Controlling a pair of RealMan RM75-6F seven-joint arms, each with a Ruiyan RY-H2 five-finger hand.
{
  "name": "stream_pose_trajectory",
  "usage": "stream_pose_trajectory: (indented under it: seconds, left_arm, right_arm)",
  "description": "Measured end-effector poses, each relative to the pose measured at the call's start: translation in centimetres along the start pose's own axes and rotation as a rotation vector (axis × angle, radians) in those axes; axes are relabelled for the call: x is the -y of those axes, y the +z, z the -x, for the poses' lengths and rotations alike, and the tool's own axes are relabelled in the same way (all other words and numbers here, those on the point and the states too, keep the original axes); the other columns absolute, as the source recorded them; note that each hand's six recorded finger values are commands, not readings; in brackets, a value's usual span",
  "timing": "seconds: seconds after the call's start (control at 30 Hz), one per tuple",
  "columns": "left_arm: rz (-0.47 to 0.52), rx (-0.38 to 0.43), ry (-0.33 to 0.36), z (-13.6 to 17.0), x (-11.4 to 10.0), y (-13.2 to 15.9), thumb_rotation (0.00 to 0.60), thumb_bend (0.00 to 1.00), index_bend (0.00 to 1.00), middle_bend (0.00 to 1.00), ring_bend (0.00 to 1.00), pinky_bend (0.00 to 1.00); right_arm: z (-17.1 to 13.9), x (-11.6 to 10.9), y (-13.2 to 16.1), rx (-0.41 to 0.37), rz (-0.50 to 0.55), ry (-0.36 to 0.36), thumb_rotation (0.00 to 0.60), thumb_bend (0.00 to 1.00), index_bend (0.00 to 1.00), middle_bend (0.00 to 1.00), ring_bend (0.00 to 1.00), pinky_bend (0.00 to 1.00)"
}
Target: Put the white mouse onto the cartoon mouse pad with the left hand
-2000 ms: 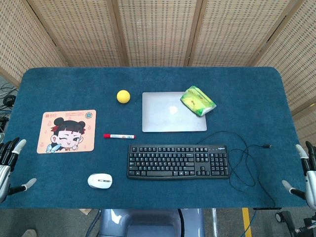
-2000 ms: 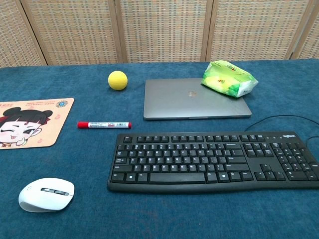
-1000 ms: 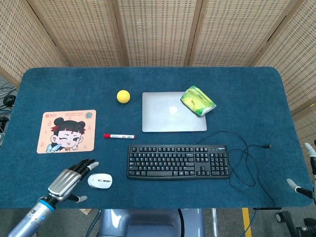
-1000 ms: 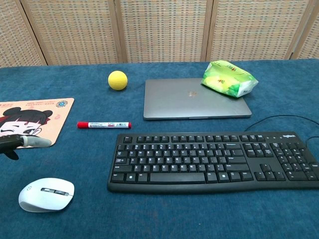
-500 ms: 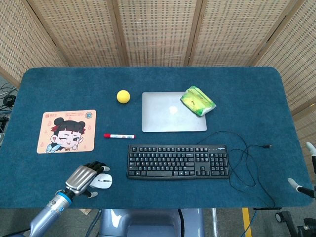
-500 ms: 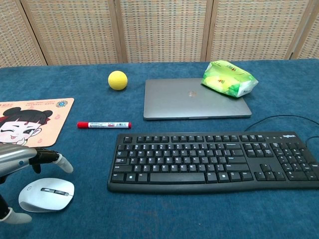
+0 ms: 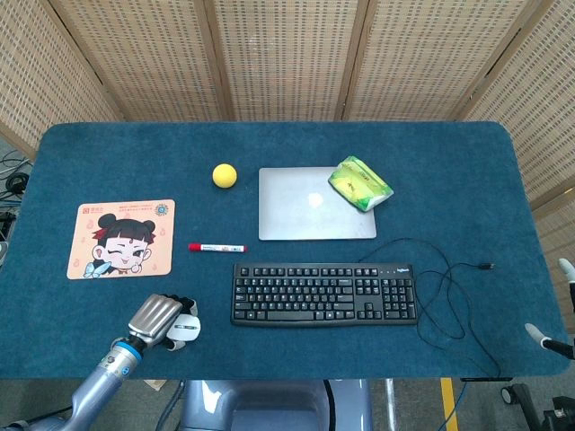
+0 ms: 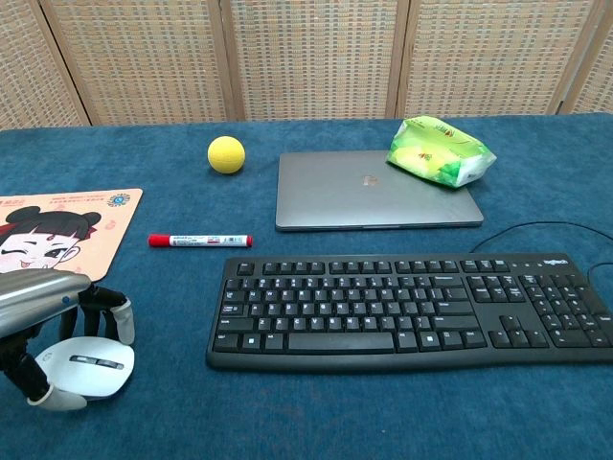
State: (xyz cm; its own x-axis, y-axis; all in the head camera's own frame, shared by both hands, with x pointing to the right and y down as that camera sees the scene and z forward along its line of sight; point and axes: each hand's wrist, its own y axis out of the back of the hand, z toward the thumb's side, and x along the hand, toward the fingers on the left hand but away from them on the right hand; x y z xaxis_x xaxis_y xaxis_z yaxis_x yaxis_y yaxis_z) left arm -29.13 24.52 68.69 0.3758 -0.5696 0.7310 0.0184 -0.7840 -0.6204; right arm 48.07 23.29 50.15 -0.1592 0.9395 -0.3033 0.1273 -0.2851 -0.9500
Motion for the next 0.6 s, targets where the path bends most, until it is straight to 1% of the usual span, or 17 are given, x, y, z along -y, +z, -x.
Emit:
stream_pose_trajectory:
  seconds: [0.13,0.23,0.33,0.47,0.6]
  left_arm:
    - [0.032,-0.04,0.009,0.3,-1.1,-0.8,0.6,0.29,0.56,0.48,0.42,0.46]
    - [0.076,-0.092,0.017,0.5,-2.5,-1.8,0.6,0.29,0.56,0.48,0.42,0.46]
    - [0.127,-0.16,0.034,0.4,-4.4,-3.2,0.6,0.29,0.55,0.48,0.41,0.46]
    - [0.237,-0.288,0.071,-0.2,-7.0,-5.8,0.6,0.28,0.55,0.48,0.42,0.46]
    - [0.366,-0.431,0.084,-1.0,-8.5,-8.4,0.6,0.28,0.55,0.48,0.42,0.47]
  right_arm:
    - [0.0,0.0,0.0,0.0,0.004,0.003,0.6,0.0,0.0,0.0,0.0,0.0]
    - [0.0,0.0,0.0,-0.003,0.004,0.004,0.6,0.0,0.0,0.0,0.0,0.0]
    - [-0.1,0.1,0.1,-0.006,0.003,0.006,0.6,0.0,0.0,0.0,0.0,0.0]
    - [0.0,0.2,0.2,-0.008,0.001,0.009,0.6,0.0,0.0,0.0,0.0,0.0]
    - [0.1,0.3,0.1,-0.004,0.0,0.015,0.6,0.0,0.0,0.0,0.0,0.0]
